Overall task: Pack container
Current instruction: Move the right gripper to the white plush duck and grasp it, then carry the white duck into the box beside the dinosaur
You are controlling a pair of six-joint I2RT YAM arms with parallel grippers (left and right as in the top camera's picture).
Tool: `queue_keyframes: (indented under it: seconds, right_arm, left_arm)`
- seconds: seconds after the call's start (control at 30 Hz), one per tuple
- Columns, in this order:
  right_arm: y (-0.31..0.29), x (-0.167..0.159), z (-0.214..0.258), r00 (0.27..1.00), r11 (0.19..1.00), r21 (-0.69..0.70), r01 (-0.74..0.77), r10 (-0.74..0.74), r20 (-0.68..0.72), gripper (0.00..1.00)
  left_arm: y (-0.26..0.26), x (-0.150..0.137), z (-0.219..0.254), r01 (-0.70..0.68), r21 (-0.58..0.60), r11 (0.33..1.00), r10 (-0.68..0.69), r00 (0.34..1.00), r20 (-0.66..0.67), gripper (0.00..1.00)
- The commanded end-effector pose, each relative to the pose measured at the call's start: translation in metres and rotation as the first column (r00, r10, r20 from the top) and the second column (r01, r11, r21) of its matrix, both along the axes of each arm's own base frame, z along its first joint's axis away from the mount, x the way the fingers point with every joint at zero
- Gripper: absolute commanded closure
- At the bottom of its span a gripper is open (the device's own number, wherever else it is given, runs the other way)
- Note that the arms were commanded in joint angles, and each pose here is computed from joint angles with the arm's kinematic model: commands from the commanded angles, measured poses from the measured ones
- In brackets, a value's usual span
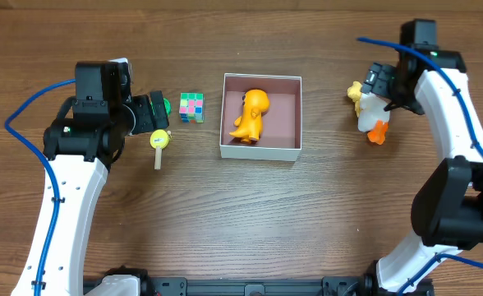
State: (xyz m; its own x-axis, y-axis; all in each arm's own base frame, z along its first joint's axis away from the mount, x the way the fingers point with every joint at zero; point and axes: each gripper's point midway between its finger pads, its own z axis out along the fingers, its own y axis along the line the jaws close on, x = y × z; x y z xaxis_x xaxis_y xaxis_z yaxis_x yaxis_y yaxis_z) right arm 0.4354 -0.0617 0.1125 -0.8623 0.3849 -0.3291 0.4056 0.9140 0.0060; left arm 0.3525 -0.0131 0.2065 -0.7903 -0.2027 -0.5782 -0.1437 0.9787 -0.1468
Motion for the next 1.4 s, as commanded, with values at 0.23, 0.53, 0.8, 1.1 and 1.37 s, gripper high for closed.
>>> queue_keyframes:
  seconds: [0.23, 0.53, 0.8, 1.1, 1.37]
  right_arm:
    - [0.022, -0.002, -0.059, 0.98, 0.964, 0.222, -0.148, 0.173, -0.095, 0.03]
    - [0.032, -0.018, -0.068, 0.973, 0.955, 0.278, -0.105, 0.156, -0.169, 0.74]
    - [0.077, -0.022, 0.019, 0.981, 0.956, 0.228, -0.186, 0.193, -0.011, 0.93]
    - [0.237, -0.055, 0.102, 0.874, 0.868, 0.167, -0.468, 0.427, 0.233, 0.96]
    - [0.254, -0.029, 0.042, 0.903, 0.903, 0.096, -0.418, 0.402, 0.152, 0.96]
  left_arm:
    - [0.005, 0.005, 0.007, 0.004, 0.016, 1.0, -0.005, 1.0, 0.017, 0.0]
    - [0.005, 0.005, 0.007, 0.005, 0.016, 1.0, -0.005, 1.0, 0.017, 0.0]
    - [0.005, 0.005, 0.007, 0.004, 0.016, 1.0, -0.005, 1.0, 0.017, 0.0]
    - [0.005, 0.005, 0.007, 0.004, 0.016, 1.0, -0.005, 1.0, 0.017, 0.0]
    - [0.005, 0.005, 0.007, 0.005, 0.016, 1.0, -0.005, 1.0, 0.017, 0.0]
